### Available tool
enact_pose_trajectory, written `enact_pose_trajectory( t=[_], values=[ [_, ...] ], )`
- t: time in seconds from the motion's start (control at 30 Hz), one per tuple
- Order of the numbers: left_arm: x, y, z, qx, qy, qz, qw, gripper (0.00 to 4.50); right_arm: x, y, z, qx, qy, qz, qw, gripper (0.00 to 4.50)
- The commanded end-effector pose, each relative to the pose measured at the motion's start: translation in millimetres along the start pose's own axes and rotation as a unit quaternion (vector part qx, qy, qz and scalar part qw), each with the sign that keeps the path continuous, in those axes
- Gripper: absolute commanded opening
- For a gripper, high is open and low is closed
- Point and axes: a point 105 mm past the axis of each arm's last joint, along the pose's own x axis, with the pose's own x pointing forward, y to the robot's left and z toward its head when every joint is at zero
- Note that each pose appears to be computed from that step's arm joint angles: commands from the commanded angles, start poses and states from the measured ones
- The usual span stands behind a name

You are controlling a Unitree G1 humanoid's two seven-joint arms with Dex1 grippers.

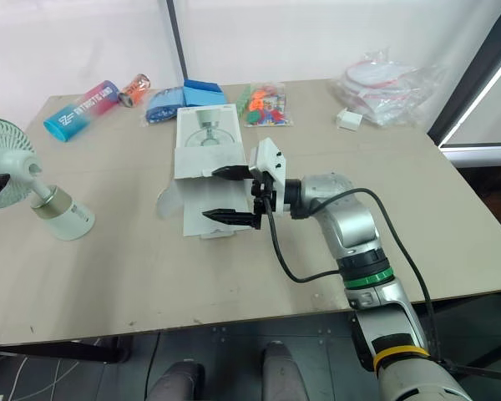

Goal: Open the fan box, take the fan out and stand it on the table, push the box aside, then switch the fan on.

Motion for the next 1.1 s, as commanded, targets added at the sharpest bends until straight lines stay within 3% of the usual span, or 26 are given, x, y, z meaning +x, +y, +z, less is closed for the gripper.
enact_pose_trajectory(
  t=[0.03, 0.13, 0.4, 0.53, 0.73, 0.9, 1.0, 1.1],
  values=[
    [-8, 6, 12, 0.014, -0.021, 0.018, 1.0, 4.48, 0, 2, 7, -0.02, -0.005, 0.01, 1.0, 4.5],
    [-10, 7, 13, 0.016, -0.028, 0.027, 0.999, 4.48, 1, 2, 7, -0.022, -0.004, 0.012, 1.0, 4.5],
    [-30, 6, 37, 0.02, -0.137, 0.085, 0.987, 4.48, 3, 2, 5, -0.027, 0.0, 0.017, 0.999, 4.5],
    [-48, 5, 57, 0.034, -0.217, 0.141, 0.965, 4.48, 5, 2, 4, -0.026, 0.0, 0.019, 0.999, 4.5],
    [-54, -48, 75, 0.03, -0.301, 0.067, 0.951, 4.48, 6, 0, 3, -0.024, 0.003, 0.019, 1.0, 4.5],
    [-45, -86, 77, 0.04, -0.287, -0.015, 0.957, 4.48, 4, -7, 3, -0.028, 0.007, 0.003, 1.0, 4.5],
    [-35, -129, 58, 0.09, -0.231, -0.108, 0.963, 4.48, 4, -21, 7, -0.029, 0.003, -0.041, 0.999, 4.5],
    [-28, -158, 40, 0.049, -0.196, -0.173, 0.964, 4.48, 1, -28, 12, -0.034, -0.004, -0.069, 0.997, 4.5]
  ],
)
